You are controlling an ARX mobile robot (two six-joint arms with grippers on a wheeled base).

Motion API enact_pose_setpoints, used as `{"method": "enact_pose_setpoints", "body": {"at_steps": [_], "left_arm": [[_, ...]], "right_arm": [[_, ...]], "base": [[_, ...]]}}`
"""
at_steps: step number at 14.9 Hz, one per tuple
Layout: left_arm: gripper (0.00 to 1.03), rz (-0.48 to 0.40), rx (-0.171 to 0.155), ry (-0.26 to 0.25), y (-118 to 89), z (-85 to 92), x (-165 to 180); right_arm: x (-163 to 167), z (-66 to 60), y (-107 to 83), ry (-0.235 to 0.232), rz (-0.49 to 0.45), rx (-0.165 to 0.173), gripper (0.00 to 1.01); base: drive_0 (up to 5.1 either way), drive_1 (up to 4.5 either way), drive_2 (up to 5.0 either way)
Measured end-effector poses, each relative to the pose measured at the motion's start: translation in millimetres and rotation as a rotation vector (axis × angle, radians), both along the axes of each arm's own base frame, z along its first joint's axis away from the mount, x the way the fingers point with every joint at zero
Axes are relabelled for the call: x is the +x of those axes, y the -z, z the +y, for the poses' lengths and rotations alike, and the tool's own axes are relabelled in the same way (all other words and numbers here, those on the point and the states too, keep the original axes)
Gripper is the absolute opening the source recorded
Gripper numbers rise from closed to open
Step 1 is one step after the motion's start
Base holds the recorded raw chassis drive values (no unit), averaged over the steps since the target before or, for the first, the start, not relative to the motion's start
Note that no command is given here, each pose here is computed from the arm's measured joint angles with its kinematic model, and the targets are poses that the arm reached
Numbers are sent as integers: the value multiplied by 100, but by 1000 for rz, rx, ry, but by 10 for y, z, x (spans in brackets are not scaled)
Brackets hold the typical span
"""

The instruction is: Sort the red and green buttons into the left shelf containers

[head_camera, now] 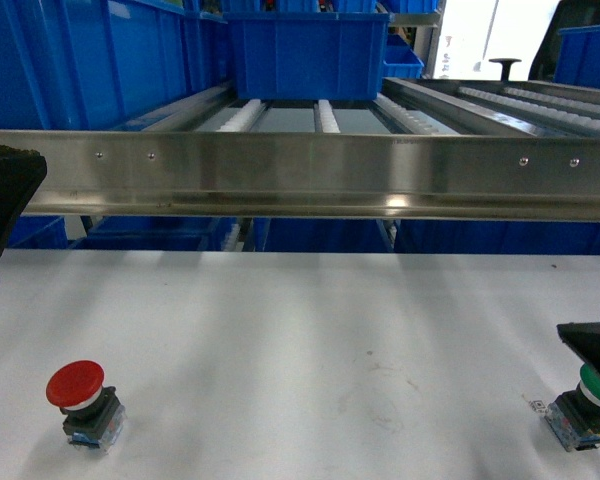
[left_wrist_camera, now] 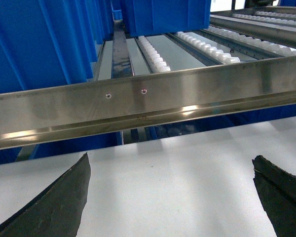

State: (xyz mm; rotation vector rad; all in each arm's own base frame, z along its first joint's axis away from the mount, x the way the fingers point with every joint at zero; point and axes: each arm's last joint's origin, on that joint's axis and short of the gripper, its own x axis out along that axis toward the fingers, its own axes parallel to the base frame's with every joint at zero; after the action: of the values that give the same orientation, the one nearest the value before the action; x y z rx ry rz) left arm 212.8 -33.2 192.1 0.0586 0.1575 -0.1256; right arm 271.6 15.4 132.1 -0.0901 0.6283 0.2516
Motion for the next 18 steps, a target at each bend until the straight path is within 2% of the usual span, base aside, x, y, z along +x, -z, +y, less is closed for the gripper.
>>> {"method": "enact_pose_setpoints", "body": {"at_steps": [3, 4, 6, 18], "left_arm": [[98, 0, 0, 0, 0, 0, 0], [98, 0, 1, 0, 0, 0, 0], [98, -1, 4, 0, 0, 0, 0], [98, -1, 10, 1, 0, 0, 0]], "right_arm": [[134, -10, 106, -14, 70, 7, 98], [184, -66, 199, -1, 96, 4, 98], [194, -90, 289, 3, 125, 4, 98], [93, -97, 697, -21, 210, -30, 98]], "base": [[0, 0, 0], [0, 0, 0], [0, 0, 0], [0, 0, 0]]}}
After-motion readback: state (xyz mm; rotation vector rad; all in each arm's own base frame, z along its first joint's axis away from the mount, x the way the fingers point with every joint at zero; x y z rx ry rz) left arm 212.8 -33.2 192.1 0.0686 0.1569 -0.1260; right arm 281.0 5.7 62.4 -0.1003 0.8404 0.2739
